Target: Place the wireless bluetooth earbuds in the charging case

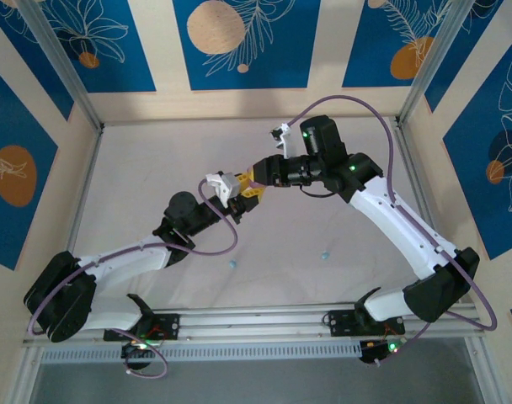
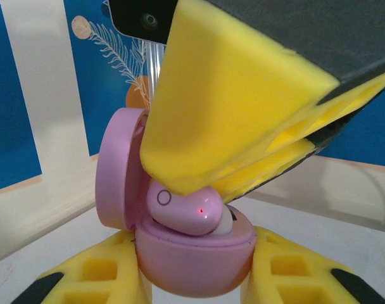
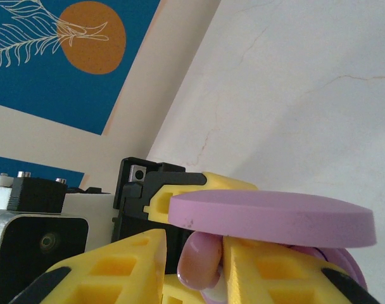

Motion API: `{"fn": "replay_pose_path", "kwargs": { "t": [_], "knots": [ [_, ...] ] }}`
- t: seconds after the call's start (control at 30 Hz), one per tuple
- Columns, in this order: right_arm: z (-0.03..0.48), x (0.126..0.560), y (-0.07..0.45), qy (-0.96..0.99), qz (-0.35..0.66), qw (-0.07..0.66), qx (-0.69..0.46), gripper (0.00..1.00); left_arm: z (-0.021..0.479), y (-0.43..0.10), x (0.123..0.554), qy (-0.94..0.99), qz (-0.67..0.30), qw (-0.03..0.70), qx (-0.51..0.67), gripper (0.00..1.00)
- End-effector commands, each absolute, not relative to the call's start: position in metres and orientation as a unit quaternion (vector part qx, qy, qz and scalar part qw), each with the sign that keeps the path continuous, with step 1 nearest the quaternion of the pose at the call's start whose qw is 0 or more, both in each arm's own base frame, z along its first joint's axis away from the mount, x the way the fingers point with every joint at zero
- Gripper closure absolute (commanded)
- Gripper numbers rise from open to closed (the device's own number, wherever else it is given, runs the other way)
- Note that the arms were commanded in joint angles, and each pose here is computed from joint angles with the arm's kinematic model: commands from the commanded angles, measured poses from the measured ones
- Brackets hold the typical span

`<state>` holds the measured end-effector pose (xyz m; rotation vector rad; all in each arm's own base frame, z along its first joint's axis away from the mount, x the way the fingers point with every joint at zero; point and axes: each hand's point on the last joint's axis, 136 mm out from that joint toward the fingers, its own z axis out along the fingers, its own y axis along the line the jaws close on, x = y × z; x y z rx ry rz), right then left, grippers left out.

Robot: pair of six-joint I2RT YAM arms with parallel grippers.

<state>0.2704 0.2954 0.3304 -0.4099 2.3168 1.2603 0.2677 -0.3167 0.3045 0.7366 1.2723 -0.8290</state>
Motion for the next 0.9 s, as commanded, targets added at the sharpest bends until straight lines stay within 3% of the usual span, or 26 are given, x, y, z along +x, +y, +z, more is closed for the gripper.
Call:
{"fn": "replay_pose_path", "kwargs": {
  "t": [0.0, 0.87],
  "knots": [
    [0.333, 0.271, 0.293, 0.848, 0.449, 0.241, -0.150, 0.69, 0.336, -0.315, 0.257, 0.519, -0.384, 0.693, 0.320, 0.71],
    [0.344, 0.264, 0.284, 0.846, 0.445, 0.255, -0.145, 0.69, 0.336, -0.314, 0.258, 0.522, -0.381, 0.694, 0.318, 0.71]
  ]
}}
